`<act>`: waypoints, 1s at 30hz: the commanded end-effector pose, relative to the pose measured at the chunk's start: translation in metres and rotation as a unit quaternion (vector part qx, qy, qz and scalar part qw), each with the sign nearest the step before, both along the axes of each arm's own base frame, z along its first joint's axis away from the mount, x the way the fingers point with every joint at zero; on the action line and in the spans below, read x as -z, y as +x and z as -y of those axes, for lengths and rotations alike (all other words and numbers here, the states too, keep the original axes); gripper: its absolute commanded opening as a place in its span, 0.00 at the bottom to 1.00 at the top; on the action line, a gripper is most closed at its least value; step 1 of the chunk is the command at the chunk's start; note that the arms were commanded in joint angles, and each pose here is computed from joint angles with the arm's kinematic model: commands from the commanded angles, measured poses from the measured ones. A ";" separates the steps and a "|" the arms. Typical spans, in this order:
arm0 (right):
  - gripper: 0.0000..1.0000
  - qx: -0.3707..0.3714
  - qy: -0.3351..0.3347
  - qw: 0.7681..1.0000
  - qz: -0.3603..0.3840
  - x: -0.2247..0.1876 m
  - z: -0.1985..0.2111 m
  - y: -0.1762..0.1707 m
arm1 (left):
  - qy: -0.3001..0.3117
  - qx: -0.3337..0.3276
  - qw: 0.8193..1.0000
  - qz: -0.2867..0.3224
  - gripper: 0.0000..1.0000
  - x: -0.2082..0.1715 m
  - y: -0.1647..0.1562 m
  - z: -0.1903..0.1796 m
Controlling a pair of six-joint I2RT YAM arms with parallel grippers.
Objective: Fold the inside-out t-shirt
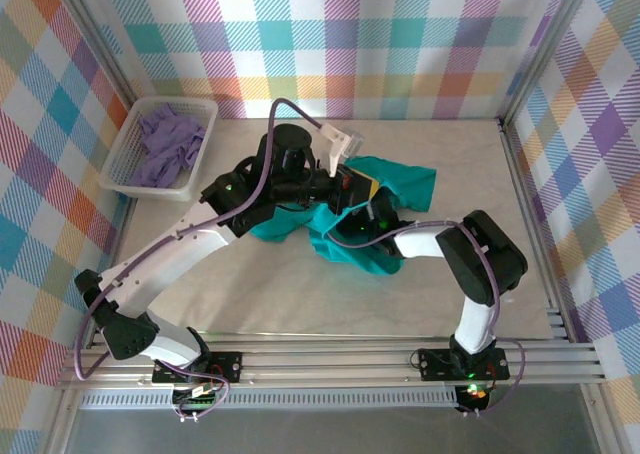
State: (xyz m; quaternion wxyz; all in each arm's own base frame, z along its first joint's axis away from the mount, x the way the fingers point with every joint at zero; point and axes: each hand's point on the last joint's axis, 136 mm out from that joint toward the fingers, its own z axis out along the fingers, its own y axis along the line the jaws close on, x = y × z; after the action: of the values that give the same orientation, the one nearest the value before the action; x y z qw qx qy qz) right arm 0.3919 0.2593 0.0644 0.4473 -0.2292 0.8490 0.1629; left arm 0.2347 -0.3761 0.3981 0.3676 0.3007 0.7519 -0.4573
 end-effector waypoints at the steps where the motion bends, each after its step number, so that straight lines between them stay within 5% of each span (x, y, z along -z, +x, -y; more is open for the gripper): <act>1: 0.49 -0.034 0.055 0.998 -0.026 -0.014 0.002 -0.012 | 0.007 -0.043 0.999 0.029 0.00 -0.007 0.004 -0.030; 7: 0.50 -0.025 0.078 0.995 -0.057 -0.013 0.027 -0.013 | -0.019 -0.083 0.996 0.035 0.00 -0.012 0.011 -0.068; 14: 0.54 -0.011 0.054 0.995 -0.081 -0.007 0.028 -0.006 | -0.051 -0.052 0.996 0.042 0.00 -0.035 0.003 -0.061; 30: 0.70 0.055 -0.108 0.986 -0.114 0.025 0.051 0.015 | -0.100 0.011 0.991 0.093 0.00 -0.118 -0.006 -0.025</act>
State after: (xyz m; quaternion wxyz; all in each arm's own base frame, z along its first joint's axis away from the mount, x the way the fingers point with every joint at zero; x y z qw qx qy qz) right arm 0.4074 0.2142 0.0489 0.3553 -0.2036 0.9063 0.1046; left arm 0.2476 -0.3478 0.4756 0.4350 0.2800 0.7074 -0.4815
